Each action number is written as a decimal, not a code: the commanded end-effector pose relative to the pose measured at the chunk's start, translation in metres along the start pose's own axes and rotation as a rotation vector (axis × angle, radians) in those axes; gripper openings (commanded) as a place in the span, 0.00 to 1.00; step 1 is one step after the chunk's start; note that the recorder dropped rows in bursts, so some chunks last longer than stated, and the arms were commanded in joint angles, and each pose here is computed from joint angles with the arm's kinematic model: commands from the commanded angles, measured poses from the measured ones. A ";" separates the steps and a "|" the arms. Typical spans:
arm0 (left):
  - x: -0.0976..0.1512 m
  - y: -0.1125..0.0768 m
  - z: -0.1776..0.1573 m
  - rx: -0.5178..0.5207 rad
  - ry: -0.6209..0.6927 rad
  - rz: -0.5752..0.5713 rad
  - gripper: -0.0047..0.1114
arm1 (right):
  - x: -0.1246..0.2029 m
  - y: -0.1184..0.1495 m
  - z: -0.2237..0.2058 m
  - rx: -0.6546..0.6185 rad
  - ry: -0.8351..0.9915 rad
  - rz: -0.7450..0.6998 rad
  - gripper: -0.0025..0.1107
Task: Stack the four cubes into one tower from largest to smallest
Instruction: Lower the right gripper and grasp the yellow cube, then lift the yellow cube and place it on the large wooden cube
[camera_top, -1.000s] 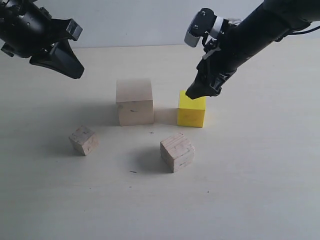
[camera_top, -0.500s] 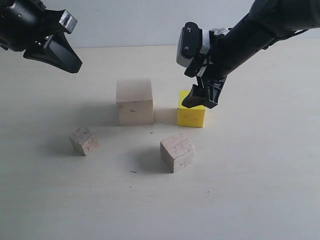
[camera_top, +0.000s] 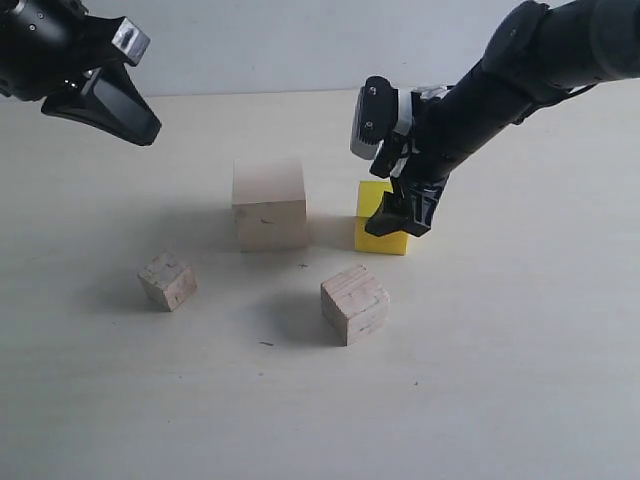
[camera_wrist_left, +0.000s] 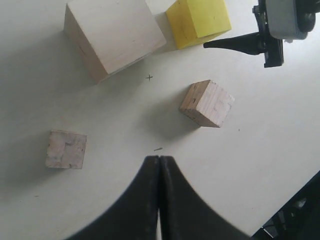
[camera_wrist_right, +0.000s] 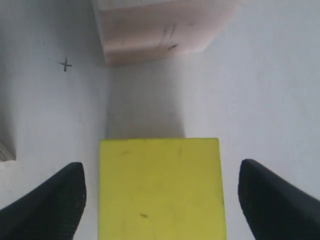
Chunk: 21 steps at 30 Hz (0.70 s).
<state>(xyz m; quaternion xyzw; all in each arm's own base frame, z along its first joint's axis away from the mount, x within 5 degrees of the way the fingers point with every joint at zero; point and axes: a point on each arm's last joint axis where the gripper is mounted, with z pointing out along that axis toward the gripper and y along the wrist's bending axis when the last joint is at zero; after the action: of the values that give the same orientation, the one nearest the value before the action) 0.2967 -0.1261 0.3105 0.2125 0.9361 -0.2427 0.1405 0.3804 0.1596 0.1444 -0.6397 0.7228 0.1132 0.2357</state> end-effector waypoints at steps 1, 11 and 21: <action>0.002 -0.002 -0.003 -0.016 0.005 0.023 0.04 | 0.000 0.001 0.002 -0.002 0.005 -0.005 0.70; 0.002 -0.002 -0.003 -0.018 0.005 0.024 0.04 | -0.002 0.006 -0.002 -0.054 0.004 0.020 0.15; 0.002 -0.002 -0.003 -0.019 0.006 0.026 0.04 | -0.024 -0.001 -0.043 0.059 -0.052 -0.029 0.02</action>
<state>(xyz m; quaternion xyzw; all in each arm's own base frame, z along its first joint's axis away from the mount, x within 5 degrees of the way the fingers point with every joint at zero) 0.2965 -0.1241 0.3093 0.2188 0.9381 -0.2303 0.1381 0.3737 0.1589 0.1719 -0.6409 0.7173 0.1167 0.2472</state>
